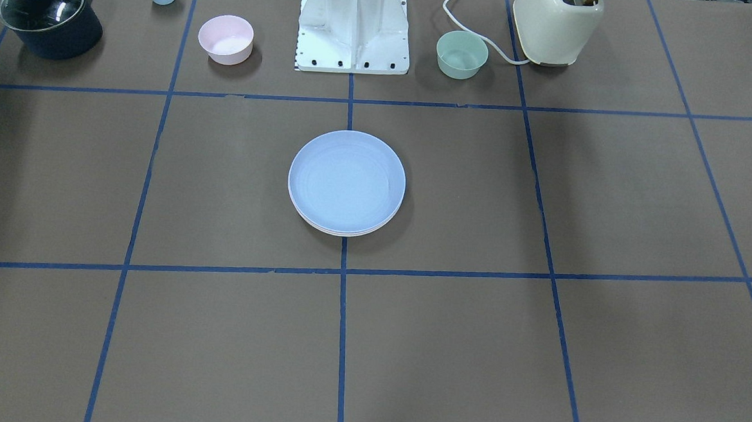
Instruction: Stack three plates with pink and blue
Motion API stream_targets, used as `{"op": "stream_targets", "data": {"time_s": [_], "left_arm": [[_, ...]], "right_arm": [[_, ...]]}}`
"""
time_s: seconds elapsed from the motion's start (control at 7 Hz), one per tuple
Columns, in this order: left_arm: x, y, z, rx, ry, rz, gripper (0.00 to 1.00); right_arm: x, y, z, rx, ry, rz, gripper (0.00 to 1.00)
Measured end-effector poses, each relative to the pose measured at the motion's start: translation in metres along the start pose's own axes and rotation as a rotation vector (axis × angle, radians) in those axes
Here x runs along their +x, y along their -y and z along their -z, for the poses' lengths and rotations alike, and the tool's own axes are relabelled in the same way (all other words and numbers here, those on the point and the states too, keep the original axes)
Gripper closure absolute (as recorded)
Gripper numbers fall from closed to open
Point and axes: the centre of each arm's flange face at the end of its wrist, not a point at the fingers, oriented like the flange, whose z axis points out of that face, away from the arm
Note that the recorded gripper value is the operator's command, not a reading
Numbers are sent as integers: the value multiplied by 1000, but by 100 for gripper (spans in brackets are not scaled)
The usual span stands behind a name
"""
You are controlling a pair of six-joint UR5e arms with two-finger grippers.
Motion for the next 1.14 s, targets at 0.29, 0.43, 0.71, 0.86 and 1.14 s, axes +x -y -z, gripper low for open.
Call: {"op": "stream_targets", "data": {"time_s": [0.29, 0.43, 0.71, 0.86, 1.14], "left_arm": [[-2, -1, -4, -9, -9, 11, 0], [-5, 3, -7, -19, -8, 23, 0], [-5, 19, -8, -50, -8, 54, 0], [-1, 25, -4, -57, -8, 60, 0], [2, 34, 5, -54, -6, 68, 0]], "right_arm": [[4, 1, -6, -9, 3, -9, 0], [10, 1, -13, -14, 14, -16, 0], [16, 3, -23, -23, 43, -25, 0], [18, 3, -25, -27, 47, -27, 0], [19, 3, -26, -26, 44, -26, 0]]}}
